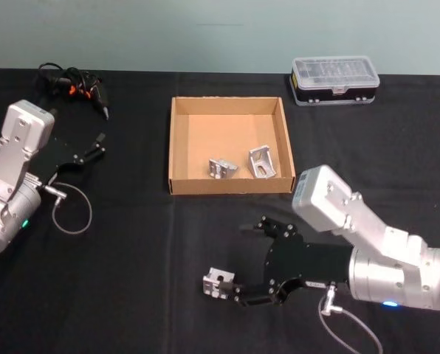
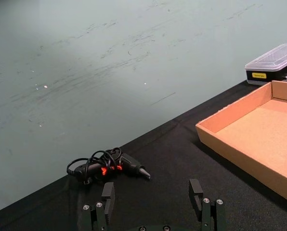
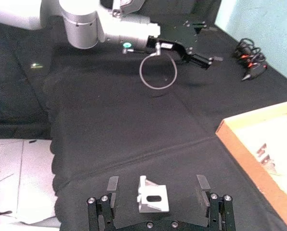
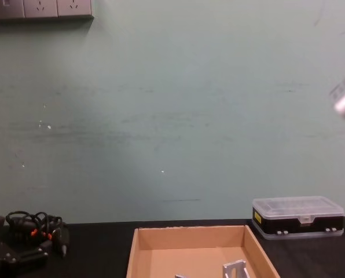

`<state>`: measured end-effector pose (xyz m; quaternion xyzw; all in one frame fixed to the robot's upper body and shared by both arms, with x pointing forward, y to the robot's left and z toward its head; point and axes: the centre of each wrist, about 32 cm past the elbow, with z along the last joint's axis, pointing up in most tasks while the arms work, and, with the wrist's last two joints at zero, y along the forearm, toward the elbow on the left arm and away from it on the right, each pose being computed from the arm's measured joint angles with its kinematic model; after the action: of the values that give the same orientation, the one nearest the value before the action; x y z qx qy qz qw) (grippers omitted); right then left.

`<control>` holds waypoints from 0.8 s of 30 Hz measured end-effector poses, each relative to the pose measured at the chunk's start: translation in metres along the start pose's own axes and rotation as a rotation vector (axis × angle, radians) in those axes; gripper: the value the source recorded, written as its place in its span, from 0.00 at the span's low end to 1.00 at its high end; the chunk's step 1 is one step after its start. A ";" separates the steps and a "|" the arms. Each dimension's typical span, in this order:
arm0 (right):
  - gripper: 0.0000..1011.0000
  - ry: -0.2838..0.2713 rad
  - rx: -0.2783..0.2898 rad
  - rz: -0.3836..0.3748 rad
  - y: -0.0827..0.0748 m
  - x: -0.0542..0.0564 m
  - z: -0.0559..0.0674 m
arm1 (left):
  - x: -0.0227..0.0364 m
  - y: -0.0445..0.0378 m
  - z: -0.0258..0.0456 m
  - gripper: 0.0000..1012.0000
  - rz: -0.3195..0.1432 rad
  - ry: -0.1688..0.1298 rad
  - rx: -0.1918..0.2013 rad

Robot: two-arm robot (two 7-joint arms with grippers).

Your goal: Use one hand to pick up the angle iron from the table and place it into the box.

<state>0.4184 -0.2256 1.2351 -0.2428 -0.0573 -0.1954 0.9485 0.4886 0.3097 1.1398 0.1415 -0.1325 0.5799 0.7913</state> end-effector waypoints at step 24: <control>0.99 0.019 -0.070 0.049 0.034 -0.007 -0.020 | 0.0000 0.0000 0.0000 1.00 0.000 0.000 0.000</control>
<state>0.4262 -0.2054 1.2015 -0.2752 -0.0354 -0.1763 0.9444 0.4886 0.3097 1.1398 0.1415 -0.1325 0.5799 0.7913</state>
